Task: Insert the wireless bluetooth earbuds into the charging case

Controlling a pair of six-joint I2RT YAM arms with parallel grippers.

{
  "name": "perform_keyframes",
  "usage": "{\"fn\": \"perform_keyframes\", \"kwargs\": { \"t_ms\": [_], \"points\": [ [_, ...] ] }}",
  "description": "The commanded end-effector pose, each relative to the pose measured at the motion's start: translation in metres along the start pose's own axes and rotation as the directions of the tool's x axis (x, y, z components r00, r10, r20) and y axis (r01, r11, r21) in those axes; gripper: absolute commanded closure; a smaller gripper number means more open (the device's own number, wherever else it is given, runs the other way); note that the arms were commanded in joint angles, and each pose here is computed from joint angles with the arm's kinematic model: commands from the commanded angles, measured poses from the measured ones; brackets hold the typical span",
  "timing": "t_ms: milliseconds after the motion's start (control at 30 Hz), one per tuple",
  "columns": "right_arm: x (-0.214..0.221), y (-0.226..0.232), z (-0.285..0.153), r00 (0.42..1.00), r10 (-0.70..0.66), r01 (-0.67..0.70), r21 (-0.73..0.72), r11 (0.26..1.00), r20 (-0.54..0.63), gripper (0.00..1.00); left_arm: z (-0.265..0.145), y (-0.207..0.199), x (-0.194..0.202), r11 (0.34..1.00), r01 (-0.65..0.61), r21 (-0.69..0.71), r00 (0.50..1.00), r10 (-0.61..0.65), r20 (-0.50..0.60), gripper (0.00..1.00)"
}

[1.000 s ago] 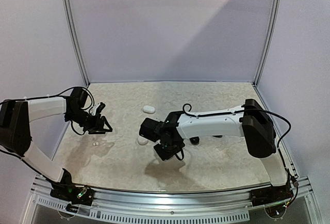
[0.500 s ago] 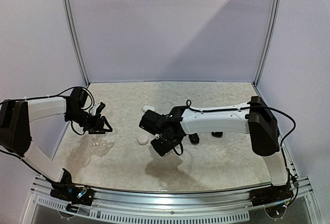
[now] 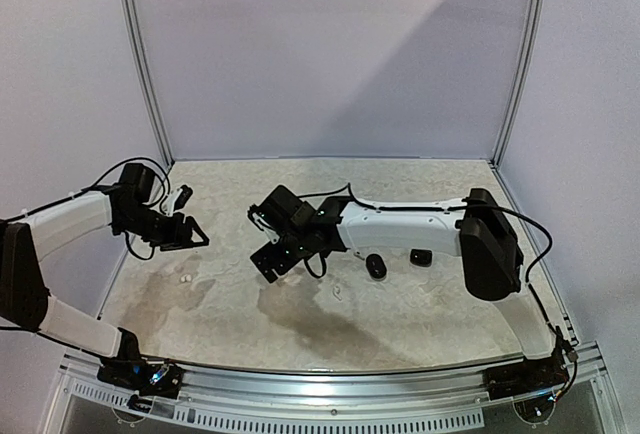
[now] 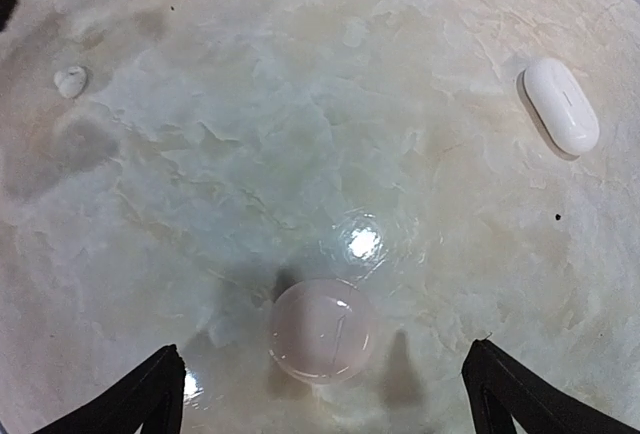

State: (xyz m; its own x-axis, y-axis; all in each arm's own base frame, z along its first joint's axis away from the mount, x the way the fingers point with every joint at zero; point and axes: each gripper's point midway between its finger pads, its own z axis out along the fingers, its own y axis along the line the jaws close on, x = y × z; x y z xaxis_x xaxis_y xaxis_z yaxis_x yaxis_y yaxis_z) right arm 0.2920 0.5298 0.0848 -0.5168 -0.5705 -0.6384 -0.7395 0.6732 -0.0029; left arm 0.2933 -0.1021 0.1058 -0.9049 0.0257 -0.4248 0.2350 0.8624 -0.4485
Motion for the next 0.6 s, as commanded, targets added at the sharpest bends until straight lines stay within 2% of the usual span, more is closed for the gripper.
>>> {"fn": "perform_keyframes", "kwargs": {
  "t_ms": [0,167,267,467,567],
  "points": [
    [0.003,-0.005,0.026,0.999,-0.036,0.036,0.006,0.999,-0.003,0.01,-0.004,0.009,0.005,1.0,-0.002,-0.021,1.0,0.002,0.008,0.35],
    [0.021,-0.004,0.048,0.999,-0.02,0.02,0.01,1.0,-0.04,0.01,-0.004,0.01,0.006,1.0,-0.006,-0.012,1.0,0.007,0.015,0.12],
    [0.029,-0.006,0.057,0.999,-0.012,0.013,0.02,1.0,-0.053,0.01,-0.005,0.01,0.006,1.0,-0.008,-0.01,1.0,0.008,0.021,0.04],
    [0.041,-0.015,0.069,0.997,0.004,0.002,0.079,0.997,-0.072,0.01,-0.006,0.011,0.006,1.0,-0.003,-0.009,1.0,0.003,0.028,0.04],
    [0.047,-0.017,0.072,0.996,-0.001,0.009,0.089,0.996,-0.09,0.06,-0.006,0.011,0.007,1.0,0.0,-0.003,1.0,0.0,0.025,0.04]
  ]
}}
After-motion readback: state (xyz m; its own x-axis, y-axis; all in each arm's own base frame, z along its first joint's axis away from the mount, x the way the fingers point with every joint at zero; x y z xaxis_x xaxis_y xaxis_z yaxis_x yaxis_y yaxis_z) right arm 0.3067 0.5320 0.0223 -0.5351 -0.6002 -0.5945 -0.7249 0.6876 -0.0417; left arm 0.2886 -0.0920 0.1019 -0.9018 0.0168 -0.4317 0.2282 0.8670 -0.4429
